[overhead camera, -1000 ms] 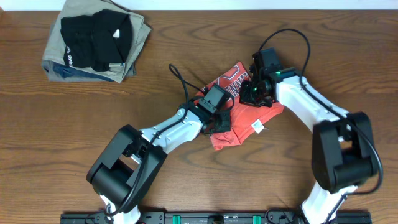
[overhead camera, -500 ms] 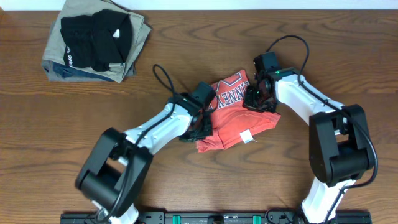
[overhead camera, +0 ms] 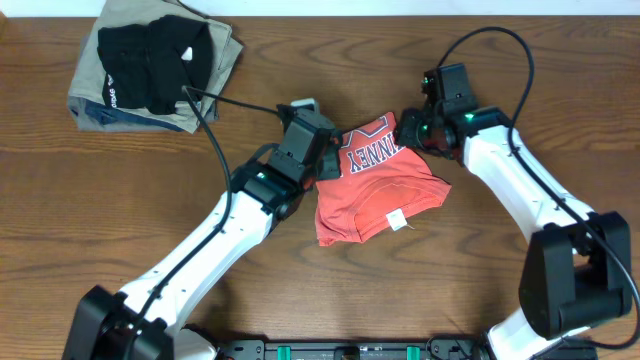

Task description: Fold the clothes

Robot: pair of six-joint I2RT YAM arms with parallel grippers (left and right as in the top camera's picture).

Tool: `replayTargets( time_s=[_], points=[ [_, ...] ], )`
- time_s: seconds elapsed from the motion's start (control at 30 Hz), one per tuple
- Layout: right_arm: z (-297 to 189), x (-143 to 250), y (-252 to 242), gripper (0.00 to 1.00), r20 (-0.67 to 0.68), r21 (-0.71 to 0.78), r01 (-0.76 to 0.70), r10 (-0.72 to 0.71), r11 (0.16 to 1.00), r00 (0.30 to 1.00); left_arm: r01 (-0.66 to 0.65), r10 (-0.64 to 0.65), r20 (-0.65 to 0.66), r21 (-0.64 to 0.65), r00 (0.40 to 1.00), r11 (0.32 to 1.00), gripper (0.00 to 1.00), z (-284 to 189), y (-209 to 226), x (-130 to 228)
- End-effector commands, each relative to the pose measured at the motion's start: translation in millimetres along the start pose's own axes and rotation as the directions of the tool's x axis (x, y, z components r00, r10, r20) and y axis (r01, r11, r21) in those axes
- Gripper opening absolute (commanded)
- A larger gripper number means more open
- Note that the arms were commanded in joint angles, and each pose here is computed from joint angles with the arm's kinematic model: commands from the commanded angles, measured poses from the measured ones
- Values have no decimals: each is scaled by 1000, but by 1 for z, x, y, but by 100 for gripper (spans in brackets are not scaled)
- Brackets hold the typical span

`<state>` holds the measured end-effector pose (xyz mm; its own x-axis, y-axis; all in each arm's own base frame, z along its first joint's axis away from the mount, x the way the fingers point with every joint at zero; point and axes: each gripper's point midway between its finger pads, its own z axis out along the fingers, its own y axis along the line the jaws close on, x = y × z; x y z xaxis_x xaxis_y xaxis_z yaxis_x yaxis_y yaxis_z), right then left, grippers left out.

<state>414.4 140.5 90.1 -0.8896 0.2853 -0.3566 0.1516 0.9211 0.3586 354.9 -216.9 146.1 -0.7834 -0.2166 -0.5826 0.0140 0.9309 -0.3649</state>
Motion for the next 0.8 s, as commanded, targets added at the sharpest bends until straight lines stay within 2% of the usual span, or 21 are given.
replayTargets(
  time_s=[0.0,0.1,0.27,0.47,0.63,0.77],
  points=[
    [20,6,11,41,-18,-34,29,-29,999,999,-27,29,21,-57,999,998,9,21,10,-1],
    [35,4,17,29,-21,-75,31,-33,997,999,-28,27,-2,-79,1000,996,9,42,17,6],
    [57,7,14,17,-34,-83,29,-32,996,999,-13,3,-62,-151,998,988,9,86,47,25],
    [95,18,3,1,-61,-63,46,-50,997,997,73,-104,-153,-198,983,978,9,120,88,45],
    [114,23,-23,1,-79,16,21,-19,1000,997,124,-178,-177,-280,968,952,9,119,127,46],
    [110,21,-35,1,-87,37,-17,20,999,996,146,-212,-182,-322,960,936,6,113,150,41]
  ],
)
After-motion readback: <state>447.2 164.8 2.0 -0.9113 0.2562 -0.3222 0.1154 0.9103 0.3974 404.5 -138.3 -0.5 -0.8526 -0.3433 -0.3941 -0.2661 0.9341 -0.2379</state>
